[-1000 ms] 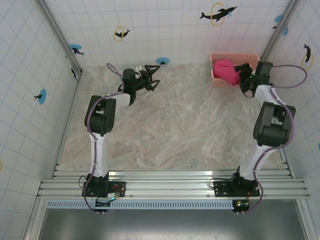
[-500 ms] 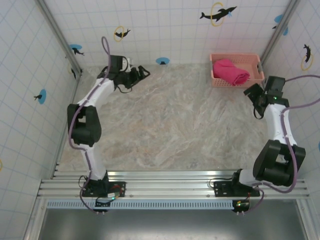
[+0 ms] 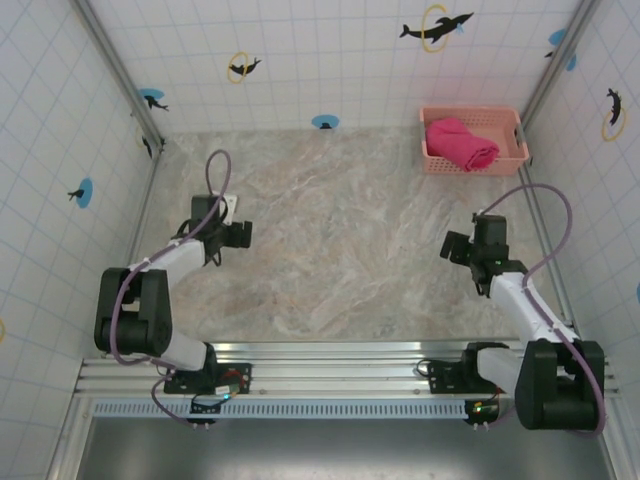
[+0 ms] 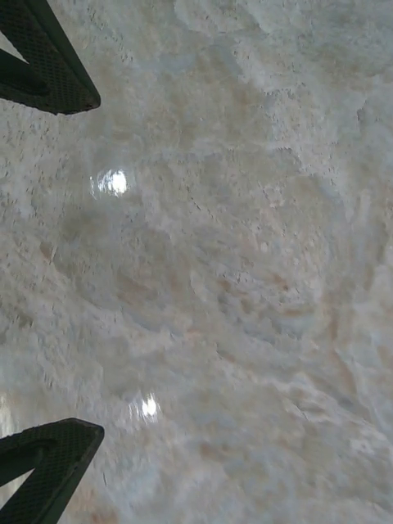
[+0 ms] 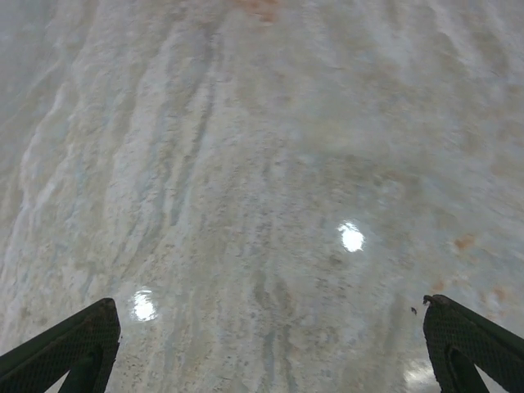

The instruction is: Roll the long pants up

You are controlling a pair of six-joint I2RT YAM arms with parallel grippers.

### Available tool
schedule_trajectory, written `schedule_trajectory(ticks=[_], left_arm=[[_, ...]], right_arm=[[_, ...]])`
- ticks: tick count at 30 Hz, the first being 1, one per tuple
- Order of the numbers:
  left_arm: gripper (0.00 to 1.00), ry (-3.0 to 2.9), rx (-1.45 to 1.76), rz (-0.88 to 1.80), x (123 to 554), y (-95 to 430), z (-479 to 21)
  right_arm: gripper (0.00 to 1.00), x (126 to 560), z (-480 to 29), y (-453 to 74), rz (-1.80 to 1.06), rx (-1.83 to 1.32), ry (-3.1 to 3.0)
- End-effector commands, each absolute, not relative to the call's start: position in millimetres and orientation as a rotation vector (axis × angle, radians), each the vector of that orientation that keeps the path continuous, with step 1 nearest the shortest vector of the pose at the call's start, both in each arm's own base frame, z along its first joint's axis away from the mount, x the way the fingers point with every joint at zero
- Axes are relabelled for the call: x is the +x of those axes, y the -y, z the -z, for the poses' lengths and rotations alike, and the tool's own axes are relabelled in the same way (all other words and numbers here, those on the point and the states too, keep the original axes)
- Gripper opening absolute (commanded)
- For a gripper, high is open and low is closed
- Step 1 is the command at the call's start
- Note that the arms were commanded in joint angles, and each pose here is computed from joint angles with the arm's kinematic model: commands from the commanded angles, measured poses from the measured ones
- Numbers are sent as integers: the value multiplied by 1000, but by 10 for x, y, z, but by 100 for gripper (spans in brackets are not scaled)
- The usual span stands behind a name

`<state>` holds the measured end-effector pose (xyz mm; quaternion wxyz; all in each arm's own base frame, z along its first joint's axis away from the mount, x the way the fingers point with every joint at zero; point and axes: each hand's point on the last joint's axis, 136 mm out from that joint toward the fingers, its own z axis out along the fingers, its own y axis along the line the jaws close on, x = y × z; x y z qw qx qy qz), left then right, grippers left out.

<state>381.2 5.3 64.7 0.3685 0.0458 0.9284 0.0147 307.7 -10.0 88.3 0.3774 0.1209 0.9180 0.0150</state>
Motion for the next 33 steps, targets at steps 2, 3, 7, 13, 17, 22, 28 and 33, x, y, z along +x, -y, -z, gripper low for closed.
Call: schedule_trajectory(ticks=[2, 3, 7, 13, 17, 22, 28, 33], left_arm=[[97, -2098, 151, -203, 4011, -179, -1017], [97, -2061, 176, -226, 4037, -169, -1052], [97, -1995, 385, -187, 4099, 186, -994], [97, -1915, 353, -200, 3951, 162, -949], [98, -1921, 354, -199, 3963, 163, -943], [98, -1924, 353, -188, 3971, 161, -942], [98, -1925, 355, -186, 3977, 165, -943], [97, -1926, 354, -186, 3975, 164, -941]], right_arm=[[98, 3429, -1264, 39, 53, 69, -2145], [98, 3456, -1244, -4, 61, 21, -2157], [98, 3580, -1238, -48, 76, -43, -2121], [98, 3856, -1076, -162, 60, -83, -2062], [98, 4025, -1065, -218, 138, -163, -2004], [98, 3950, -956, -207, 150, -141, -1895], [98, 3951, -928, -230, 156, -159, -1939], [98, 3955, -931, -232, 159, -162, -1943]])
